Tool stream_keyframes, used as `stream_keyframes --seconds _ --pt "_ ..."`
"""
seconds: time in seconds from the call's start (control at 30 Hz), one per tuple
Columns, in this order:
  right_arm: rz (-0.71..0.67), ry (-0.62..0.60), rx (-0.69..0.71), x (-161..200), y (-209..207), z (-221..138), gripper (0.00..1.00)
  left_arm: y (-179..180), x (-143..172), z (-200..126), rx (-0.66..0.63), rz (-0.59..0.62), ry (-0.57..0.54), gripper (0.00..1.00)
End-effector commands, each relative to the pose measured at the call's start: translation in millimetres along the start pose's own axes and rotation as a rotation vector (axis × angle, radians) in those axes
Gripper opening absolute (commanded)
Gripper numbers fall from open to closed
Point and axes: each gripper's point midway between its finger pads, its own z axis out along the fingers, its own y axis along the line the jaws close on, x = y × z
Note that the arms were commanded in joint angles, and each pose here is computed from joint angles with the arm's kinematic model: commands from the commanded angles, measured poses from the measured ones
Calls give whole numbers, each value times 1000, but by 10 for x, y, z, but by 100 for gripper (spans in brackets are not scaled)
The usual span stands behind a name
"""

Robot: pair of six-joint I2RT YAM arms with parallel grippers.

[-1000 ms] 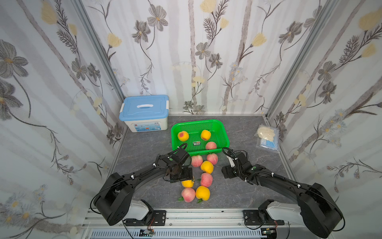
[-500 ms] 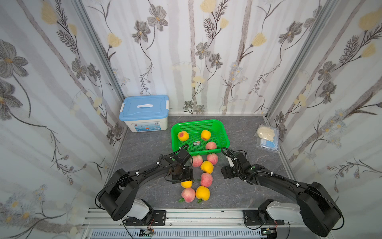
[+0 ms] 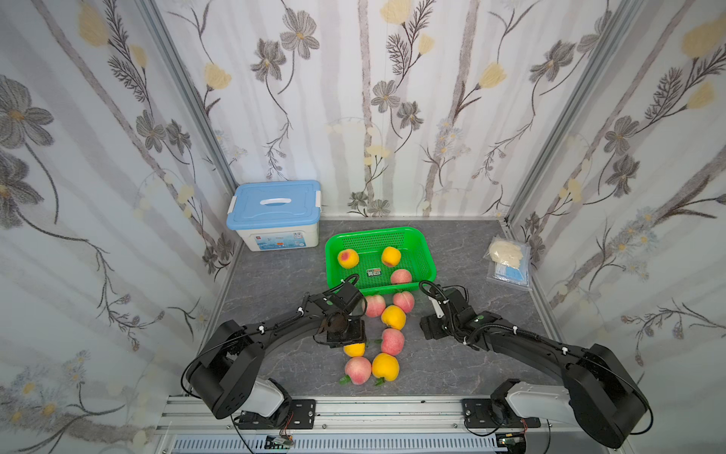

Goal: Put the peaches into the basket
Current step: Pick up the peach from the center of the board.

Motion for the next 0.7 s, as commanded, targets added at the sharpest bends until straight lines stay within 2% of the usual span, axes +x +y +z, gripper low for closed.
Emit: stream_keyframes --seconds 0.0,0.17,0.67 --pt "-2 -2 13 -15 -13 -5 89 20 -34 -9 -18 -7 -15 58" --pt "-2 -2 14 -19 -12 -4 89 7 -48 -11 -15 -6 -17 52" --pt "-4 -3 15 -23 -9 -5 90 -5 -73 -61 -19 4 -31 52"
